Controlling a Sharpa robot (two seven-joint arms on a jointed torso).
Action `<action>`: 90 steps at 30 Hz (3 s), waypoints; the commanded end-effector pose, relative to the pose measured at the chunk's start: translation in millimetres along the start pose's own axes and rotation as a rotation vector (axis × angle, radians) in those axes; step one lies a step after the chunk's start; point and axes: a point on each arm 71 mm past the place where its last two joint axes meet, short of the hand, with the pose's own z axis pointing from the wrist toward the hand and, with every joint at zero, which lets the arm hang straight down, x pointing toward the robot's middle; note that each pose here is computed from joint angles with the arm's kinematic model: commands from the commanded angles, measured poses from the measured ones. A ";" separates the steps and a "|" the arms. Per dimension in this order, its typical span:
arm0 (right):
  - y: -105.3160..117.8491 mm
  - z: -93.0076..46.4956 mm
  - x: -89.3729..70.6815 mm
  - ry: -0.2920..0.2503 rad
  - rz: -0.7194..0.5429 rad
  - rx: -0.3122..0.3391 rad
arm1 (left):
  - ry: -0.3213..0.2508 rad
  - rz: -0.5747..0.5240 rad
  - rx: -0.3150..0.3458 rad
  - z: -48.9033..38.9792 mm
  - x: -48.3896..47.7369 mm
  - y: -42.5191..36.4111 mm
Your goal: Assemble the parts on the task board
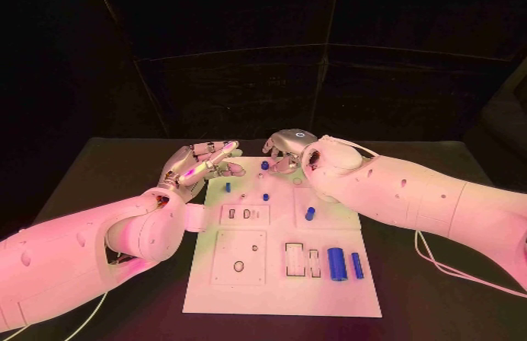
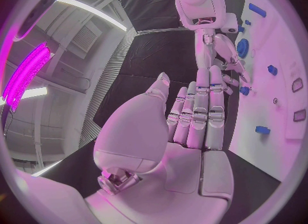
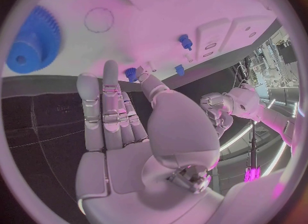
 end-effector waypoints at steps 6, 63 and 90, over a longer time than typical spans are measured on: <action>-35.4 -39.4 -24.7 -0.052 0.140 0.082 | 0.019 -0.004 0.010 -0.9 -0.4 -3.6; -83.6 -49.8 -14.4 0.200 0.166 0.279 | 0.014 -0.002 0.004 5.4 -4.1 0.0; -78.3 -47.0 -15.7 0.170 0.138 0.266 | 0.012 -0.001 0.002 5.4 -4.8 0.1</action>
